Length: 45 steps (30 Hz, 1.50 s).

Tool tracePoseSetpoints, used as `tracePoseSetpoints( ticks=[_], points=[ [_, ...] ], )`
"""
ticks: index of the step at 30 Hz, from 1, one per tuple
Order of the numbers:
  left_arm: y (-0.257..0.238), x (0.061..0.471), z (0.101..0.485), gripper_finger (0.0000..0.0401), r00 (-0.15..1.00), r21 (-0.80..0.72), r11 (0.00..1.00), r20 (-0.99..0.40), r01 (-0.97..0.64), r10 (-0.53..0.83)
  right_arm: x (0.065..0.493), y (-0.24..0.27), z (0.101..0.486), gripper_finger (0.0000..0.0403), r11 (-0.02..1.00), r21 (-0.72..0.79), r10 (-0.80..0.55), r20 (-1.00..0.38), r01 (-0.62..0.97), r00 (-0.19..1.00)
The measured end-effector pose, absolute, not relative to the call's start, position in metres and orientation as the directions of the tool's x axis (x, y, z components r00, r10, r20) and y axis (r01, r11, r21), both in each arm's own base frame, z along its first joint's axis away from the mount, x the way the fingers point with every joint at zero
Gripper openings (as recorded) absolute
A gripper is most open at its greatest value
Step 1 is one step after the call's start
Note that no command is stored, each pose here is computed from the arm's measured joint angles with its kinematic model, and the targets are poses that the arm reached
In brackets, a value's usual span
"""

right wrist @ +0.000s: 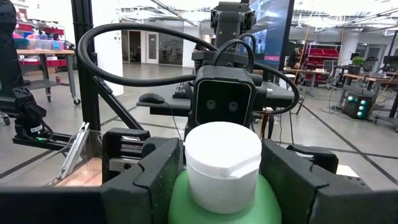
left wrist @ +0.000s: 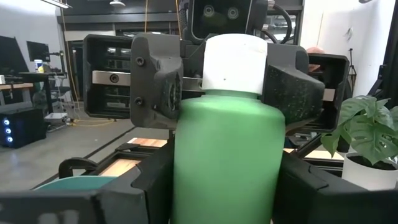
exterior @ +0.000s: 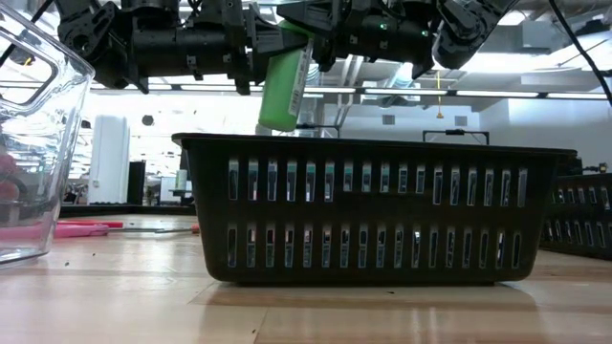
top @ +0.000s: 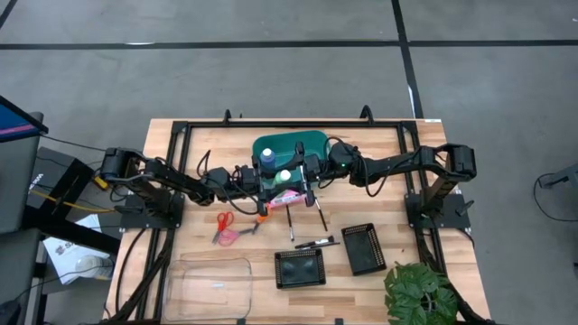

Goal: Pick & Place Paint Supplies

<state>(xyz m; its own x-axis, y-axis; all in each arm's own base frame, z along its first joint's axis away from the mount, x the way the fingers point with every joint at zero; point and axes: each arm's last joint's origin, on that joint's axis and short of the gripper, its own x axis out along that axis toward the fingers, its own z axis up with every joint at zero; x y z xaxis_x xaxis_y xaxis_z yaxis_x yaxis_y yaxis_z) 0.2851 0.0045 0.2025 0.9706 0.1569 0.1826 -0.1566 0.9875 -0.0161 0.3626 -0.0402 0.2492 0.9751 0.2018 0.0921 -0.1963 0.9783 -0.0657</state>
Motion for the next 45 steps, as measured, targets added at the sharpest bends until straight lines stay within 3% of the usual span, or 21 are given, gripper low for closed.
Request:
tracePoseSetpoints(
  ticks=[19, 34, 45],
  points=[
    [0.004, 0.284, 0.201, 0.0199, 0.978, -0.004, 0.993, 0.173, -0.119, 0.118, 0.363, -0.040, 0.249, 0.0188, 0.978, -0.065, 0.202, 0.087, -0.197, 0.975],
    [0.003, 0.226, 0.204, 0.0250, 0.974, 0.001, 0.995, 0.204, -0.098, 0.096, 0.362, -0.045, 0.248, 0.0188, 0.981, -0.064, 0.190, 0.078, -0.185, 0.979],
    [0.003, 0.182, 0.198, 0.0229, 0.968, -0.005, 0.995, 0.230, -0.103, 0.101, 0.355, -0.087, 0.244, 0.0188, 0.999, -0.043, -0.014, 0.036, 0.015, 0.999]
  ],
)
